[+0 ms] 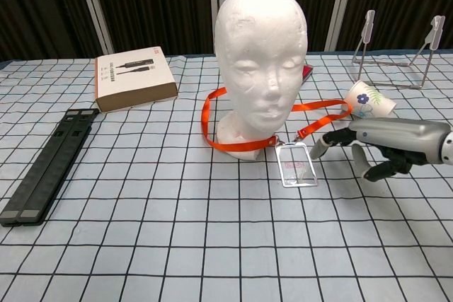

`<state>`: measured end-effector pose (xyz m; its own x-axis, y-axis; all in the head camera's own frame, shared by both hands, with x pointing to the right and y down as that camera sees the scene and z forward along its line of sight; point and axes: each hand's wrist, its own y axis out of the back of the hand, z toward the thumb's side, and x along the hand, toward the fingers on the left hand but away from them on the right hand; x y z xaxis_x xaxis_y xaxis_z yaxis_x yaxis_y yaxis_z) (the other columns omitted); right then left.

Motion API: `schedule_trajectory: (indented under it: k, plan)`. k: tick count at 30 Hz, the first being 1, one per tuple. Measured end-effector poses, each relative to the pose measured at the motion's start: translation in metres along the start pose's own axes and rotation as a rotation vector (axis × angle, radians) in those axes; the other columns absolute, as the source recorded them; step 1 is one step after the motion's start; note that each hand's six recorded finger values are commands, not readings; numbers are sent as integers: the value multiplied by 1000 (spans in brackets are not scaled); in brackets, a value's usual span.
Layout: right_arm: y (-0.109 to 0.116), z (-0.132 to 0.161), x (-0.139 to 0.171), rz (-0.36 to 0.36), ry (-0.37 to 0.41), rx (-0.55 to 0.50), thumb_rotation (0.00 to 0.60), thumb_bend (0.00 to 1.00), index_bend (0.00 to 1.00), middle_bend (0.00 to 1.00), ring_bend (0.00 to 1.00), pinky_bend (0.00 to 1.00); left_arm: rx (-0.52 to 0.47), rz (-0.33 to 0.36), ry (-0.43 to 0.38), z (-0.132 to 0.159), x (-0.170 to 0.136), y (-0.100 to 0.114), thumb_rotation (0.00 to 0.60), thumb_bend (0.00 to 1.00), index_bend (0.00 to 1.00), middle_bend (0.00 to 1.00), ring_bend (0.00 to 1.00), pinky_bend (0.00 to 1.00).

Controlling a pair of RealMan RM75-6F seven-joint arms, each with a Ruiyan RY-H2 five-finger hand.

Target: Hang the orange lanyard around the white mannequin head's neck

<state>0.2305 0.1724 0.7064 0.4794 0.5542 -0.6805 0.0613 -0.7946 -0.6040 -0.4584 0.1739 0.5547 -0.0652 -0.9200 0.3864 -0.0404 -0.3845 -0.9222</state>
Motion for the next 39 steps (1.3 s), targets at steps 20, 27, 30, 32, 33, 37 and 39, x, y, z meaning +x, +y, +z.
schedule_trajectory:
  k: [20, 27, 30, 32, 33, 37, 39]
  plan:
    - [-17, 16, 1, 69, 17, 11, 600, 1000, 260, 207, 142, 179, -3, -14, -5, 0, 2, -6, 600, 0, 0, 0, 0, 0]
    - [-22, 26, 7, 109, 50, 19, 600, 1000, 271, 219, 141, 190, -2, -14, -7, 1, 3, -7, 600, 0, 0, 0, 0, 0]
    - [-23, 32, 9, 114, 70, 21, 600, 1000, 272, 220, 141, 191, -3, -14, -6, 1, 3, -7, 600, 0, 0, 0, 0, 0]
    - [-25, 37, 11, 118, 87, 23, 600, 1000, 272, 220, 142, 192, -4, -14, -6, 1, 3, -7, 600, 0, 0, 0, 0, 0]
    - [-25, 39, 13, 121, 94, 24, 600, 1000, 272, 221, 142, 192, -4, -14, -6, 1, 3, -7, 600, 0, 0, 0, 0, 0]
    - [-31, 48, 18, 141, 127, 36, 600, 1000, 272, 221, 142, 194, -5, -13, -8, 1, 3, -7, 600, 0, 0, 0, 0, 0]
    - [-33, 52, 21, 149, 141, 41, 600, 1000, 272, 221, 142, 194, -5, -14, -8, 1, 2, -7, 600, 0, 0, 0, 0, 0]
